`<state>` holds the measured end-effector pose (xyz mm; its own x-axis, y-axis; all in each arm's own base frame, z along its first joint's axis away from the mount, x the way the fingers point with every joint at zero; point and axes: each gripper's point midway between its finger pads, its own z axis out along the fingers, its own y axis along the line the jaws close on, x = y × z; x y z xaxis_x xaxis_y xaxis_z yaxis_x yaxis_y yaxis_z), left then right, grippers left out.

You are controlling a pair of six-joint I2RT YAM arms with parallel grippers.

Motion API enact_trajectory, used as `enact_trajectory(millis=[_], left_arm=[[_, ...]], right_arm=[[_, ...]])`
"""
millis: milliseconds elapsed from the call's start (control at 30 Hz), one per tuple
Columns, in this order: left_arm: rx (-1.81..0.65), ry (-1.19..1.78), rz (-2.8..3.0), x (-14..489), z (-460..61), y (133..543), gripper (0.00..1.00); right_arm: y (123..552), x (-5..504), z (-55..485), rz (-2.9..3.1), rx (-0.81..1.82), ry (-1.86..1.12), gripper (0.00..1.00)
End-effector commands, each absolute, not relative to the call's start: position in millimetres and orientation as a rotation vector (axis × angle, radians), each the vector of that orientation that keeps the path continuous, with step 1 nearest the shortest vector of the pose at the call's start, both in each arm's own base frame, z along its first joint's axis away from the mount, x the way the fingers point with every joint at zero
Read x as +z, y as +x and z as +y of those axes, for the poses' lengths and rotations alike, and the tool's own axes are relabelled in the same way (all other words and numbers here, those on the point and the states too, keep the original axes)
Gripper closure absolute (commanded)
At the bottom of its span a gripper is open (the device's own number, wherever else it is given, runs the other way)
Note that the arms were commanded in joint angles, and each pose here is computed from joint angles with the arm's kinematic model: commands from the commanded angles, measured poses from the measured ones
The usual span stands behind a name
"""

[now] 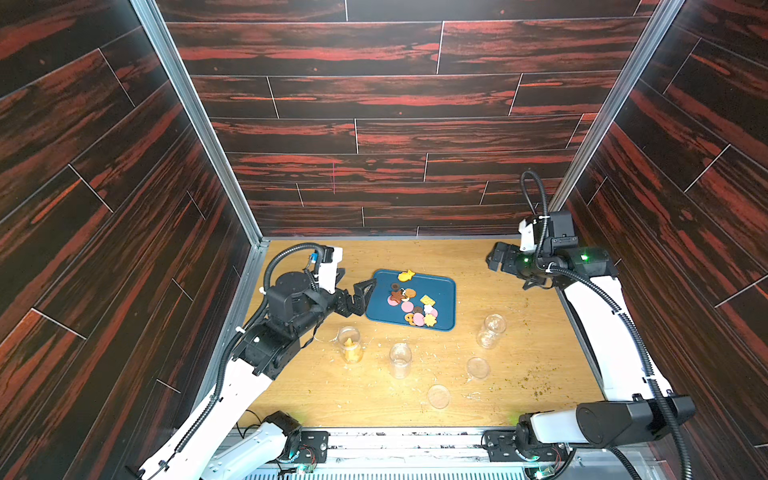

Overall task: Pour the cookies out of the jar
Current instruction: Place the jar at the center of the board, then pick up the jar from the center of the board.

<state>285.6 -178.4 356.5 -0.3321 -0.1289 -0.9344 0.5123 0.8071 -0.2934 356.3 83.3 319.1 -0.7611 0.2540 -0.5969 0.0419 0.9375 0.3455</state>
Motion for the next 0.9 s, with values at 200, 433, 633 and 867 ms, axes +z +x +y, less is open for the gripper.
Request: enact_trajectory(millis=[200,433,633,867], left_arm=[[-0.593,-0.080,1.919,341,-133,287,0.00],[-0.636,-0.370,1.943,339,-112,285,0.00],[-0.689,-0.534,1.981,318,-105,282,0.00],[-0.802,-0.519,2.065,294,-114,285,0.00]], right_arm=[[352,359,131,2.343,0.777,0.062,0.02],[363,355,156,2.366,0.938,-0.003,0.02],[355,337,194,2.420,0.979,-0.133,0.02],[322,313,240,2.541,1.010,-0.226,0.02]])
